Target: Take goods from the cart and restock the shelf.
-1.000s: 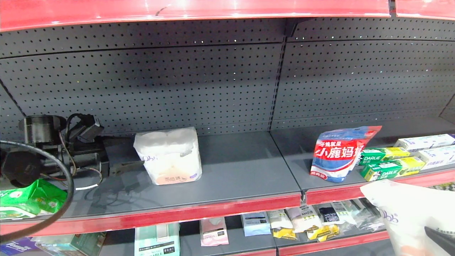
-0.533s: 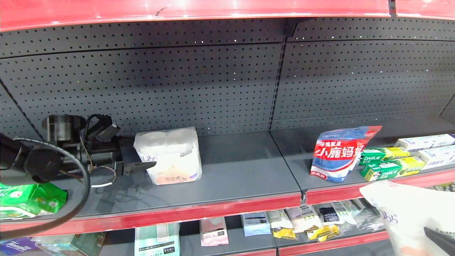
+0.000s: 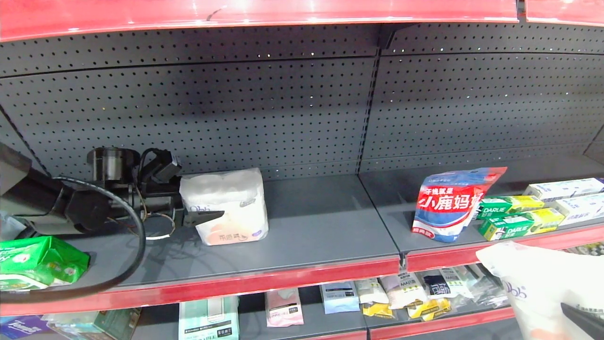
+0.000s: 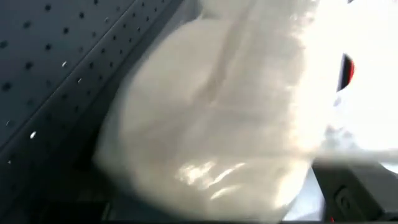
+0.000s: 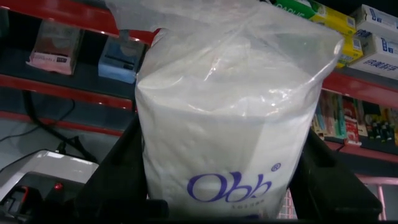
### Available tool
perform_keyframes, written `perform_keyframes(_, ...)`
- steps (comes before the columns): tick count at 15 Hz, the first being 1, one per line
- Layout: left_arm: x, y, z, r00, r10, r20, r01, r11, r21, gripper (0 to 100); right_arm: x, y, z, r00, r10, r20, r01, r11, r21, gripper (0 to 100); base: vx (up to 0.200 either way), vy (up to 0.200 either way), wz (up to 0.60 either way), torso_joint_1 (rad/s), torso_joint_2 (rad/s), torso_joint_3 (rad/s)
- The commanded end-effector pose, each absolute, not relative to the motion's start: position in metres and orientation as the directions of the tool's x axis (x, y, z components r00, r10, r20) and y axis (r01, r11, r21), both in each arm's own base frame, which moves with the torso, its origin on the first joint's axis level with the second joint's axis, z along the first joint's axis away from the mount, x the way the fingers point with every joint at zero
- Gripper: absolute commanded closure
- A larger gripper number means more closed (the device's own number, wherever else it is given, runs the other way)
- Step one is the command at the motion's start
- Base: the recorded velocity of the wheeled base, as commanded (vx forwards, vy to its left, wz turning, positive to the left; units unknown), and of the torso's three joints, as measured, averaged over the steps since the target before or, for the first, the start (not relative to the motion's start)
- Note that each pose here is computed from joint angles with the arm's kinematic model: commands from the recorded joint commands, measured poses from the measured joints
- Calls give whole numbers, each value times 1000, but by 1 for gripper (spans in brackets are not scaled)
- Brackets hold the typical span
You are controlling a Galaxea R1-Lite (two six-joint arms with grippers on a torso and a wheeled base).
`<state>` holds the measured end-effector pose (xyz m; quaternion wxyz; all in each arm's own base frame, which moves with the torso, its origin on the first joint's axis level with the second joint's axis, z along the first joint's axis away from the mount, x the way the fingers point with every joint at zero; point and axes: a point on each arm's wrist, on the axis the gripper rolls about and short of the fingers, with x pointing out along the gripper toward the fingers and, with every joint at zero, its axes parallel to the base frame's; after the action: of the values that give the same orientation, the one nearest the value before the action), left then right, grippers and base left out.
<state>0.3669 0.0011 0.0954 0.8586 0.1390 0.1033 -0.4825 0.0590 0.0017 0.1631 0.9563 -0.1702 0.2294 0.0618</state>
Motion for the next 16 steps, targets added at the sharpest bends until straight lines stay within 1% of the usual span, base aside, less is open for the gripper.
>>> perform_keyframes(1,373,-5,95,504,-807,-309,863,483,145,0,60,2,164,886,41,-462,-197,934,-296,100,0,0,0,0,0,0)
perform_keyframes(3,378,-5,92,505,-804,-313,862,486,144,0,61,2,165,887,41,-459,-197,934,-298,100,0,0,0,0,0,0)
perform_keyframes(6,376,-8,89,490,-809,-326,870,478,121,0,61,2,164,885,41,-463,-199,934,-298,100,0,0,0,0,0,0)
perform_keyframes(9,376,-9,91,488,-811,-322,872,473,130,0,61,2,164,885,41,-463,-199,934,-298,100,0,0,0,0,0,0)
perform_keyframes(10,377,-10,91,491,-807,-327,869,478,124,100,61,2,164,886,41,-462,-198,934,-298,100,0,0,0,0,0,0)
perform_keyframes(14,374,-10,90,488,-808,-329,871,476,124,100,61,2,165,887,41,-459,-197,934,-298,100,0,0,0,0,0,0)
perform_keyframes(16,364,-10,94,483,-811,-329,873,474,114,100,61,2,166,888,41,-458,-196,934,-297,100,0,0,0,0,0,0)
